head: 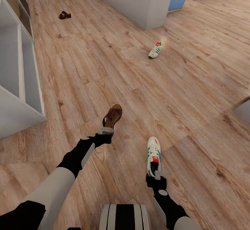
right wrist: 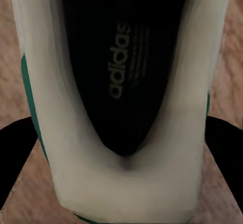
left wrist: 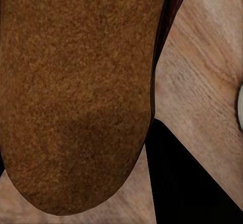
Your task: Pick up the two gym shoes and the two sandals from the corridor floor and place them onto the hallstand (shoe rack) in the corridor, making sure they are on the rack and not on the floor. Arrange them so the two gym shoes are next to each other and the two sandals are next to each other.
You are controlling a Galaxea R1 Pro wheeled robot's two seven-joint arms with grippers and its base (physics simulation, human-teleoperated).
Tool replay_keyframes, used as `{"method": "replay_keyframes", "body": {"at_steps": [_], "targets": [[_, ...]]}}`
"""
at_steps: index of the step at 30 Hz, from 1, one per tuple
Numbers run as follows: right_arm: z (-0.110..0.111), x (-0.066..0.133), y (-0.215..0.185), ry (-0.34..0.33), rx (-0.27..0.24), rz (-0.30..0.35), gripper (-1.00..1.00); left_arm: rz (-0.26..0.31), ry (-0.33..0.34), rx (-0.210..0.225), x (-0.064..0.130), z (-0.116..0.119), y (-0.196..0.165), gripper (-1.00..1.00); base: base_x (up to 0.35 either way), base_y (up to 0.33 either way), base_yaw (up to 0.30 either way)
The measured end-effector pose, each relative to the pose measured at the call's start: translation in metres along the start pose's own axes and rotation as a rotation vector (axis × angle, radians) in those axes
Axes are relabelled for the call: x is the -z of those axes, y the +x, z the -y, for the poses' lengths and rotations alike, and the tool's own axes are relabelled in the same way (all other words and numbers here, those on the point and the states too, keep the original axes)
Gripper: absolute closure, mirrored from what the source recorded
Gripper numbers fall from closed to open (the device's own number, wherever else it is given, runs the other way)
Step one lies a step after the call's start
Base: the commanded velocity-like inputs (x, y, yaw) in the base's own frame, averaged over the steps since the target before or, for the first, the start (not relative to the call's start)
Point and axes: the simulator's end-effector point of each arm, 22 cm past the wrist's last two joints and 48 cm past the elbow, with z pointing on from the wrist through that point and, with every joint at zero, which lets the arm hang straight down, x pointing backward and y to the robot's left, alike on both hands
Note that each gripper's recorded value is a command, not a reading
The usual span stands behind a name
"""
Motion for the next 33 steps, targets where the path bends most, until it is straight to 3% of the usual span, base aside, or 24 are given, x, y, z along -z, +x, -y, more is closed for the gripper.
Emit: {"method": "replay_keyframes", "body": {"at_steps": [26,33], "targets": [[-0.001,0.0,0.0,-0.002,0.002,0.002,1.0,0.001,-0.002,-0.006,0.001,-0.002,0.0,1.0,0.0,0.0,0.0],[0.0,0.006,-0.019,-0.004,-0.001,0.036,1.0,0.028,-0.003,-0.017,0.012,0.002,-0.018,1.0,0.0,0.0,0.0]]}}
